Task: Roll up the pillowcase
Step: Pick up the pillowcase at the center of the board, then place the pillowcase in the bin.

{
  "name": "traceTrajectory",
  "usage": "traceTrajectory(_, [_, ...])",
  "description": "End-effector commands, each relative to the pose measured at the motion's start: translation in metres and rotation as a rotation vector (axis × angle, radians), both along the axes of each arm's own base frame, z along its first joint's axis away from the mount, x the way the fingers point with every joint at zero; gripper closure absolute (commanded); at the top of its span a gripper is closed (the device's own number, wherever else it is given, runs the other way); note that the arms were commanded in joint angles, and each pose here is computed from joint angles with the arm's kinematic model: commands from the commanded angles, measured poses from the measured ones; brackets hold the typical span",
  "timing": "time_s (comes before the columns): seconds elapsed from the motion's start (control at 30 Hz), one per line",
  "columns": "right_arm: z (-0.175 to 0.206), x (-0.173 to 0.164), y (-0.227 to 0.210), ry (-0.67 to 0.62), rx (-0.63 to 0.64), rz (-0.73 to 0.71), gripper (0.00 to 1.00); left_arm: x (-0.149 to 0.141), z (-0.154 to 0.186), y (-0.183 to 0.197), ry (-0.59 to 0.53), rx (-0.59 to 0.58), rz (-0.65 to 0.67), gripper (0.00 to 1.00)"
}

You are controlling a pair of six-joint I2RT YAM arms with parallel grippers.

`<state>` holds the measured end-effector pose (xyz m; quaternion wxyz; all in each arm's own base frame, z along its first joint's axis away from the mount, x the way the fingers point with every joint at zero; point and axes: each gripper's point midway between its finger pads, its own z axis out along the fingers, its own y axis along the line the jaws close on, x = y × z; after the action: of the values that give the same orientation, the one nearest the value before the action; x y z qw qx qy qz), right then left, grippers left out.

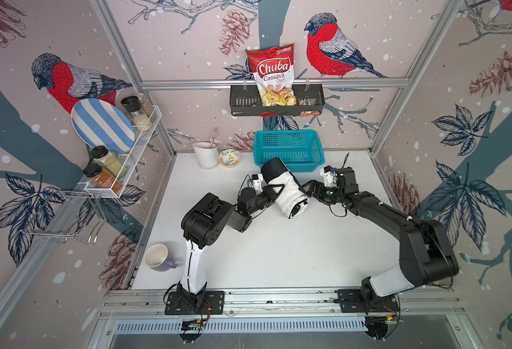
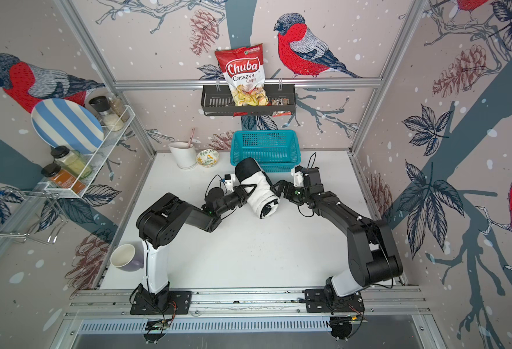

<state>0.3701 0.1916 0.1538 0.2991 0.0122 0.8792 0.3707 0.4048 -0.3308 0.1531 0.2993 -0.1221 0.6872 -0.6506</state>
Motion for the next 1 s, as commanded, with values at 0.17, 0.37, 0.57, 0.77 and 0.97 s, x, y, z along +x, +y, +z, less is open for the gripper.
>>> traceTrajectory(0.17, [0.066,0.002,-0.072,-0.223,-0.113,-0.325,0.0,0.047,0.087,0.001,-0.165,-0.099,0.122,0.67])
traceTrajectory(0.37, [0.09,-0.017,-0.09,-0.291,-0.112,-0.391,0.0,0.102,0.103,-0.007,-0.129,-0.111,0.205,0.66])
traceTrajectory(0.57, [0.096,-0.032,-0.1,-0.32,-0.114,-0.423,0.0,0.153,0.105,-0.009,-0.109,-0.181,0.316,0.66])
traceTrajectory(0.77, [0.09,-0.036,-0.104,-0.323,-0.105,-0.441,0.0,0.19,0.096,-0.014,-0.085,-0.254,0.421,0.67])
traceTrajectory(0.97, [0.082,-0.04,-0.105,-0.303,-0.115,-0.441,0.0,0.211,0.087,-0.036,-0.063,-0.257,0.458,0.65])
